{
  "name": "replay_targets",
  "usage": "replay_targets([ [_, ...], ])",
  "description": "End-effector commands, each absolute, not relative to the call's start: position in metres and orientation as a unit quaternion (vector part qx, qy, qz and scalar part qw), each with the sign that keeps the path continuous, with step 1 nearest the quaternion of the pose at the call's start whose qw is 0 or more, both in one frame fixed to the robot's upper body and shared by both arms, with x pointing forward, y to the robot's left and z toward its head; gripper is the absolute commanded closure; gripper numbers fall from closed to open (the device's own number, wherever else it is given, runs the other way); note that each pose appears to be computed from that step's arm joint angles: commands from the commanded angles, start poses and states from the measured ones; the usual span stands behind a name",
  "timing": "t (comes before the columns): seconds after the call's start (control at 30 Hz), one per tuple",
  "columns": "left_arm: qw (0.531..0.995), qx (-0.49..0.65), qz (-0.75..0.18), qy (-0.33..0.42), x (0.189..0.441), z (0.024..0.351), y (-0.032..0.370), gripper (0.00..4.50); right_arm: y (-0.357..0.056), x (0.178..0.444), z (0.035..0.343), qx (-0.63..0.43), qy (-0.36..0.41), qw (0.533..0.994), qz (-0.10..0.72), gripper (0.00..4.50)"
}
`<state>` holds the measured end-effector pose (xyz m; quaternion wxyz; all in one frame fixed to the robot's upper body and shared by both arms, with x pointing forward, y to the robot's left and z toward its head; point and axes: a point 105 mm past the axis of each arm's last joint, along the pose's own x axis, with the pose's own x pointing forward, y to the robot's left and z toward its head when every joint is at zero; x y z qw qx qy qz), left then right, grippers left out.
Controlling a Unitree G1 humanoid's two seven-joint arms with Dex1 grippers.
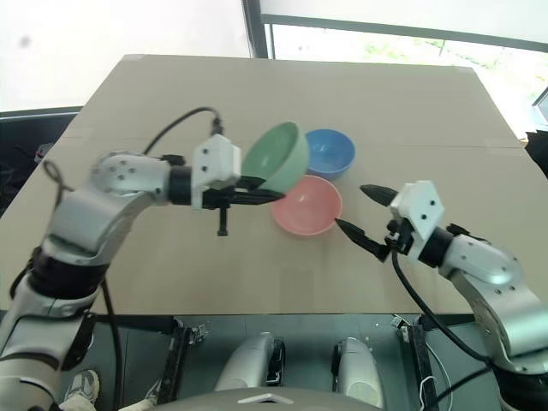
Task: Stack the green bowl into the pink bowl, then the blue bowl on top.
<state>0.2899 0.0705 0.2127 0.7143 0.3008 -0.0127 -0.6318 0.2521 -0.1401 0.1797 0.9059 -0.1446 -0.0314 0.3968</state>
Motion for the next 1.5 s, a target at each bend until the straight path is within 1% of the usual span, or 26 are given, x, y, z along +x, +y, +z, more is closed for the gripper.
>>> replay_targets([
  [0.03,0.677,0.336,-0.654,-0.034,0.297,0.211,0.058,4.40,-0.149,0.241,0.193,-0.162,-0.054,0.916,0.364,0.63],
  [0.13,0.638,0.369,-0.676,-0.030,0.303,0.197,0.050,4.40,-0.166,0.225,0.190,-0.164,-0.037,0.931,0.324,0.63],
  [0.27,0.608,0.400,-0.686,-0.022,0.312,0.189,0.050,4.40,-0.191,0.192,0.186,-0.158,-0.008,0.945,0.285,0.63],
  [0.37,0.588,0.419,-0.691,-0.013,0.317,0.183,0.052,4.40,-0.200,0.175,0.187,-0.137,0.004,0.952,0.273,0.63],
  [0.57,0.573,0.439,-0.691,-0.024,0.327,0.183,0.051,4.40,-0.204,0.168,0.199,-0.128,-0.015,0.960,0.248,0.63],
  [0.8,0.559,0.452,-0.695,-0.025,0.331,0.183,0.050,4.40,-0.195,0.163,0.206,-0.118,-0.035,0.958,0.258,0.63],
  [0.87,0.553,0.448,-0.702,-0.018,0.330,0.182,0.050,3.69,-0.194,0.164,0.207,-0.119,-0.037,0.957,0.261,0.63],
  [0.9,0.552,0.446,-0.704,-0.018,0.330,0.182,0.050,3.49,-0.193,0.164,0.207,-0.118,-0.037,0.957,0.262,0.63],
  [0.93,0.551,0.445,-0.706,-0.019,0.329,0.183,0.049,3.16,-0.192,0.164,0.206,-0.117,-0.037,0.957,0.264,0.63],
  [0.97,0.553,0.446,-0.703,-0.022,0.330,0.184,0.049,2.70,-0.191,0.165,0.206,-0.117,-0.037,0.956,0.265,0.63],
  [1.0,0.557,0.447,-0.700,-0.027,0.331,0.185,0.048,2.50,-0.191,0.165,0.206,-0.115,-0.037,0.956,0.266,0.63],
  [1.07,0.571,0.442,-0.691,-0.037,0.335,0.191,0.047,1.67,-0.189,0.167,0.206,-0.113,-0.037,0.956,0.267,0.63],
  [1.1,0.578,0.437,-0.688,-0.041,0.336,0.195,0.046,1.41,-0.188,0.167,0.206,-0.112,-0.036,0.956,0.270,0.63],
  [1.13,0.589,0.425,-0.685,-0.050,0.337,0.201,0.046,1.04,-0.188,0.168,0.204,-0.113,-0.033,0.955,0.273,0.63],
  [1.17,0.605,0.407,-0.682,-0.051,0.338,0.207,0.047,1.04,-0.188,0.169,0.203,-0.114,-0.029,0.954,0.275,0.63],
  [1.27,0.677,0.308,-0.668,-0.034,0.344,0.228,0.059,1.04,-0.192,0.179,0.198,-0.122,-0.016,0.952,0.282,0.63],
  [1.33,0.702,0.256,-0.663,-0.032,0.342,0.237,0.067,1.04,-0.194,0.188,0.196,-0.127,-0.007,0.950,0.284,0.63],
  [1.37,0.724,0.213,-0.655,-0.041,0.340,0.242,0.075,1.04,-0.197,0.199,0.193,-0.143,-0.002,0.948,0.283,0.63],
  [1.47,0.767,0.161,-0.617,-0.067,0.337,0.250,0.096,1.04,-0.201,0.231,0.189,-0.193,0.003,0.937,0.291,0.63],
  [1.5,0.775,0.145,-0.613,-0.055,0.336,0.248,0.101,1.04,-0.201,0.242,0.190,-0.212,-0.005,0.933,0.291,0.63],
])
